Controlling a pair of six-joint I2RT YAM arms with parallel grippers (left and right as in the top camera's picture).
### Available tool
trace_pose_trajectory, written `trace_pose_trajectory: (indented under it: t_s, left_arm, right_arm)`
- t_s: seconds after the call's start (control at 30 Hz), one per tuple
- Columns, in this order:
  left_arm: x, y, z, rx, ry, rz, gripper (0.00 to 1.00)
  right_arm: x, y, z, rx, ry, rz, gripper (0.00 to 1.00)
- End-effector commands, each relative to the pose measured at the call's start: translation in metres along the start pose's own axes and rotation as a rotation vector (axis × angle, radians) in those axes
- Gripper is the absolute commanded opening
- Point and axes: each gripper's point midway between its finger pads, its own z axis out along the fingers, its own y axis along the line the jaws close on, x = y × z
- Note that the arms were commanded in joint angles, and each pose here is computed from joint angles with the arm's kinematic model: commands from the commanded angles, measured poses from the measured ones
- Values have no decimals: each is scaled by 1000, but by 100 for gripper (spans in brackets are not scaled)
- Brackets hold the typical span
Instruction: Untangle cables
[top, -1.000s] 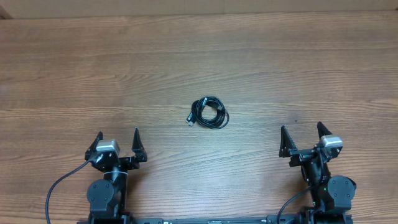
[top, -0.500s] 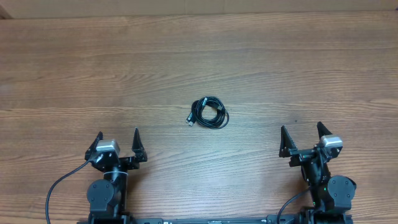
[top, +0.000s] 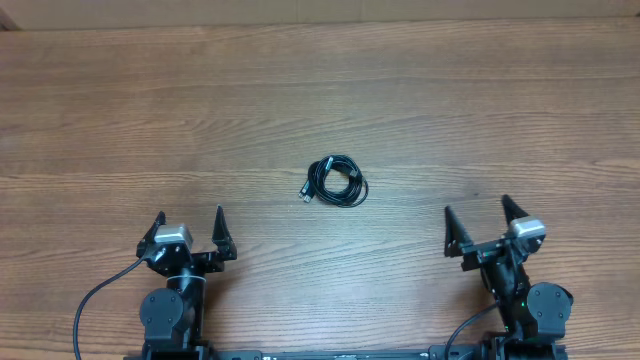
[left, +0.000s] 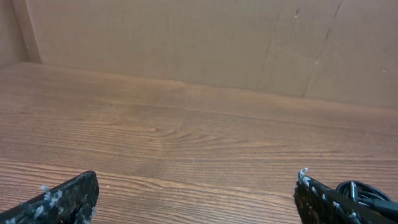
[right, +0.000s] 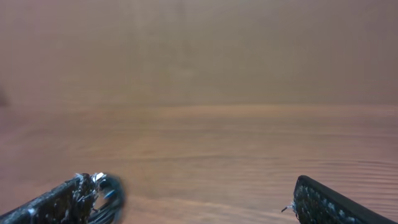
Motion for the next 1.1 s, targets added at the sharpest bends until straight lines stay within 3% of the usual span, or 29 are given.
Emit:
trace_pose_trajectory:
  t_s: [0.0, 0.2, 0.23, 0.3, 0.4, 0.53, 0.63, 0.87, 1.07]
  left_arm:
    - [0, -1, 0, 3, -7, 5, 100]
    - [-7, -15, -1, 87, -26, -31, 100]
    - [-6, -31, -5, 173, -8, 48, 100]
    - [-9, -32, -12, 176, 61, 1, 100]
    - [-44, -29, -27, 128, 79, -97, 100]
    - [-122, -38, -47, 144, 6, -119, 100]
    - [-157, -45, -47, 150, 27, -127, 100]
    - [-199, -58, -18, 147, 223, -98, 100]
    - [-210, -79, 22, 174, 458, -37, 100]
  right_arm:
    - [1, 25, -2, -142, 7, 18, 100]
    - [-2, 52, -9, -299, 25, 93, 100]
    - [-6, 60, -12, -344, 31, 92, 100]
    - [-13, 60, -16, -325, 56, 95, 100]
    - [-46, 63, -27, -307, 40, 20, 100]
    - [-116, 66, -42, -260, -46, -1, 100]
    - [-139, 62, -40, -218, -24, 18, 100]
    - [-144, 49, -3, -171, 249, 142, 100]
    - [-141, 63, 34, -287, 510, 272, 100]
